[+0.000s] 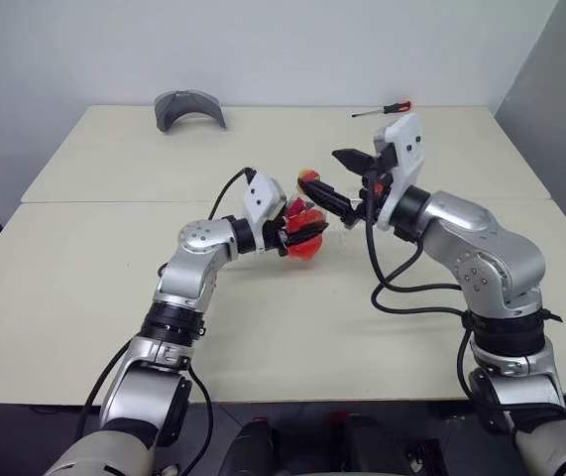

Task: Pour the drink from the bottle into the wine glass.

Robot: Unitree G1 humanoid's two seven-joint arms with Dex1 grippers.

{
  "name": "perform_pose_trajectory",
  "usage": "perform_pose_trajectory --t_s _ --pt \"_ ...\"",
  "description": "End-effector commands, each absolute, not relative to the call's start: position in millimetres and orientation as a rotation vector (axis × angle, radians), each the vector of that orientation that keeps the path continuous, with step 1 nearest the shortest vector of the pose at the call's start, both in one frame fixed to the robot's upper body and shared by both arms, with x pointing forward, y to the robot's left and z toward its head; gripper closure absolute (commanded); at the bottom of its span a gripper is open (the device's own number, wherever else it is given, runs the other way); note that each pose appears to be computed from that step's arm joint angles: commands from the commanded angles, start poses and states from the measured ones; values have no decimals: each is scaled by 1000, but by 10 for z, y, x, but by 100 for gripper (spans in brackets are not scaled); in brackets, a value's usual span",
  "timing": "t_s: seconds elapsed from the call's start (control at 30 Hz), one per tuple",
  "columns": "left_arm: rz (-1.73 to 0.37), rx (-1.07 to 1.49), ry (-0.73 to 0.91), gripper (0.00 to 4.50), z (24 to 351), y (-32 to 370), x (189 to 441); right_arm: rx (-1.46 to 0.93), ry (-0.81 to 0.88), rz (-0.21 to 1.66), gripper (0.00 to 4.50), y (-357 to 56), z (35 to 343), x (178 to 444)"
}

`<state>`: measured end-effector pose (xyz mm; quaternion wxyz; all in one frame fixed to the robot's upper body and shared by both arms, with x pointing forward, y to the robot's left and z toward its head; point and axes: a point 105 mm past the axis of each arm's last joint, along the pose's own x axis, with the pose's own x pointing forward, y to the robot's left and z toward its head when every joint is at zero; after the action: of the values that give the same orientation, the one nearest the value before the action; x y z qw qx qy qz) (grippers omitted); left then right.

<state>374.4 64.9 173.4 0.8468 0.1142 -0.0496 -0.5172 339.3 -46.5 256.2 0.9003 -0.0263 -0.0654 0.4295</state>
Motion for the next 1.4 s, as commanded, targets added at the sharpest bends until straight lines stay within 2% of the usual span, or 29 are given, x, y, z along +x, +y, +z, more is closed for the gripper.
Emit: perform_pose_trajectory --t_s 0.03,0.13,0.23,0.53,0.6,0.63,0.87,0.97,1.27,1.4 --pt "-1089 280 -192 229 1970 617 3783 -58 -185 921 0 -394 2710 3346" --pt "-1077 289 -197 229 1994 641 3827 -52 -180 942 0 -342 2707 3339" --pt "-1081 293 -200 229 2000 639 3833 -51 -174 959 56 -314 2698 3339" --pt "-1084 297 -211 229 2023 620 3839 -62 -167 961 384 -313 2669 3410" --pt "-1086 296 -212 229 2025 616 3836 -64 -166 964 446 -310 2654 3411" --pt "-1086 296 -213 229 2026 615 3834 -64 -166 965 450 -309 2650 3409" --pt "-1087 295 -217 232 2044 616 3834 -64 -173 991 450 -320 2674 3381" --pt "-1088 295 -217 232 2040 618 3830 -24 -178 1018 392 -327 2728 3357" --pt "-1078 302 -217 233 2058 647 3873 -76 -171 1011 92 -330 2698 3377" --pt "-1081 303 -219 233 2048 643 3866 -74 -167 1010 90 -324 2681 3393"
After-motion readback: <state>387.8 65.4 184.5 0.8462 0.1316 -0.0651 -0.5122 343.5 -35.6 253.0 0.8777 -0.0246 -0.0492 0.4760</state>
